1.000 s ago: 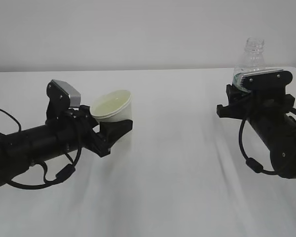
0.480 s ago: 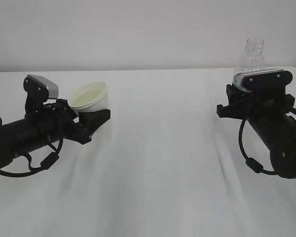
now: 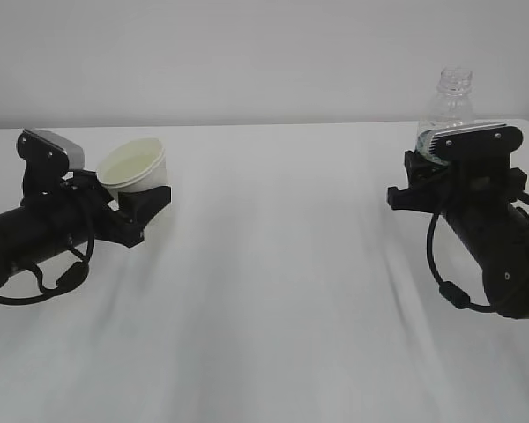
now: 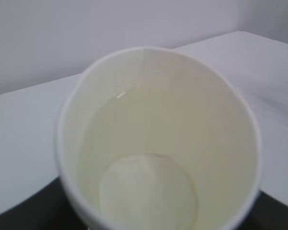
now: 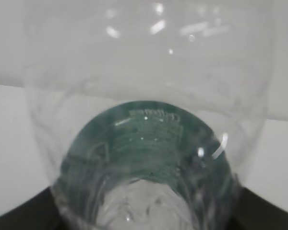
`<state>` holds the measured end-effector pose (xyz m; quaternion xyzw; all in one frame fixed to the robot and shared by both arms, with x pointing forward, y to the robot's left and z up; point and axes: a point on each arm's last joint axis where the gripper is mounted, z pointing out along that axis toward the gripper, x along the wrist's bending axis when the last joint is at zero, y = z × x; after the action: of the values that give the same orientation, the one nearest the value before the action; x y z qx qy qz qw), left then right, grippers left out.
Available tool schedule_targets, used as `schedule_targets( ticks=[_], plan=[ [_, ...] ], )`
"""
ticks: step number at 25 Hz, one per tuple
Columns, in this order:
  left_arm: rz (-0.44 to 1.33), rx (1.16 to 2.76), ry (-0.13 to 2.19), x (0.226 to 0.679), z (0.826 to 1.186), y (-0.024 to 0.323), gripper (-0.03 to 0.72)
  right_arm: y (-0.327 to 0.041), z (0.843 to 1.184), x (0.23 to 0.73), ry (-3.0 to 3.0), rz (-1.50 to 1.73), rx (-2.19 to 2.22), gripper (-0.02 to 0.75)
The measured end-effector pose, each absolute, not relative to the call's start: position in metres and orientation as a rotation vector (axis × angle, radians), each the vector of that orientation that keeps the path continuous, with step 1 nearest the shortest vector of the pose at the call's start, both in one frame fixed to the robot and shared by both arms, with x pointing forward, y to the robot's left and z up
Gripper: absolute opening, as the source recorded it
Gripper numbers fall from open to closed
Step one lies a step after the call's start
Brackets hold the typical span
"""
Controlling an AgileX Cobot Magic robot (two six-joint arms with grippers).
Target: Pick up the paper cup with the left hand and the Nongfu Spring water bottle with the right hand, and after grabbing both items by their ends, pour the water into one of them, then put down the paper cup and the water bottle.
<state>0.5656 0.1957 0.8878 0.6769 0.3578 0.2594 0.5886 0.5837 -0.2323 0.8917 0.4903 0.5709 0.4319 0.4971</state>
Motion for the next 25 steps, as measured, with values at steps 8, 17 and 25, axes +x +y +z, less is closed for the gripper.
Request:
schedule_targets(
  ticks=[8, 17, 25],
  plan=[
    [0.708, 1.529, 0.927, 0.573, 0.889, 0.212, 0.47, -0.232, 0.892, 0.584, 1.382, 1.046, 1.187, 0.416],
    [0.782, 1.486, 1.052, 0.58, 0.887, 0.239, 0.47, -0.232, 0.892, 0.584, 1.382, 1.046, 1.187, 0.416],
    [0.876, 1.434, 1.141, 0.585, 0.887, 0.257, 0.469, -0.232, 0.892, 0.584, 1.382, 1.046, 1.187, 0.416]
  ],
)
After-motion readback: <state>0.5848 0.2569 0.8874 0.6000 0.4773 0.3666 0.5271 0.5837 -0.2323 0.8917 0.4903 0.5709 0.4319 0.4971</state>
